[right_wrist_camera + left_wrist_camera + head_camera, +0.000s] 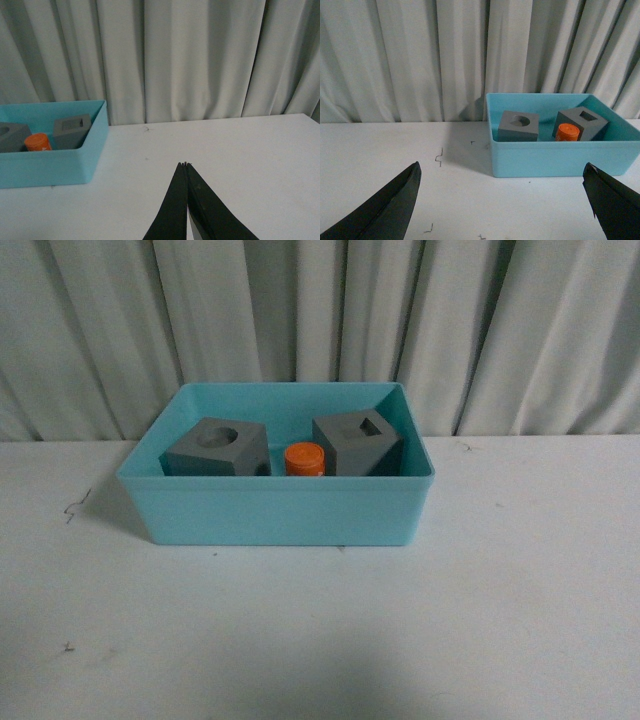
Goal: Place gray and orange parts in blue box
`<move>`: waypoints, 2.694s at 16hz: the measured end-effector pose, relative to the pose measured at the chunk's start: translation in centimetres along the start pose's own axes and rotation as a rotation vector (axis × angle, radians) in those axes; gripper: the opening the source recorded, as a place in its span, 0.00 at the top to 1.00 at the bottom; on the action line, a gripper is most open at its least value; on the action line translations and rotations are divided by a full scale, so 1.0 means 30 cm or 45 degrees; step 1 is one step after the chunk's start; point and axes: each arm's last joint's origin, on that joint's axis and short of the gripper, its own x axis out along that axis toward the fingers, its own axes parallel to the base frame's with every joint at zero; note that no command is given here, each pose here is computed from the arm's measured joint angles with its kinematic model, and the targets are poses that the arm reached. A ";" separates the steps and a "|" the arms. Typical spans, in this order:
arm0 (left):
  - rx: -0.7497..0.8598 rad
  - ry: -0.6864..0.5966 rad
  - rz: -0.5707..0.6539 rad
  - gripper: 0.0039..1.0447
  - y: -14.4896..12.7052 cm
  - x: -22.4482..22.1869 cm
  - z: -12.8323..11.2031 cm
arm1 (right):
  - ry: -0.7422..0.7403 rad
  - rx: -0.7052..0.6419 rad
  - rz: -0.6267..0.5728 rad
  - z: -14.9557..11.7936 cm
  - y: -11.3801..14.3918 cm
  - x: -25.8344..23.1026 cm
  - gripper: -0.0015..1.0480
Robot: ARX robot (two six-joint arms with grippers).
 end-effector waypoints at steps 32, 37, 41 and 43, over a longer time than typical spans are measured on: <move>0.000 0.000 0.000 0.06 0.000 0.000 0.000 | 0.007 0.000 0.000 -0.010 0.000 -0.049 0.06; 0.000 0.000 0.000 0.06 0.000 0.000 0.000 | 0.007 0.000 0.000 -0.010 0.000 -0.049 0.06; 0.000 0.000 0.000 0.06 0.000 0.000 0.000 | 0.007 0.000 0.000 -0.010 0.000 -0.049 0.06; 0.000 0.000 0.000 0.06 0.000 0.000 0.000 | 0.007 0.000 0.000 -0.010 0.000 -0.049 0.06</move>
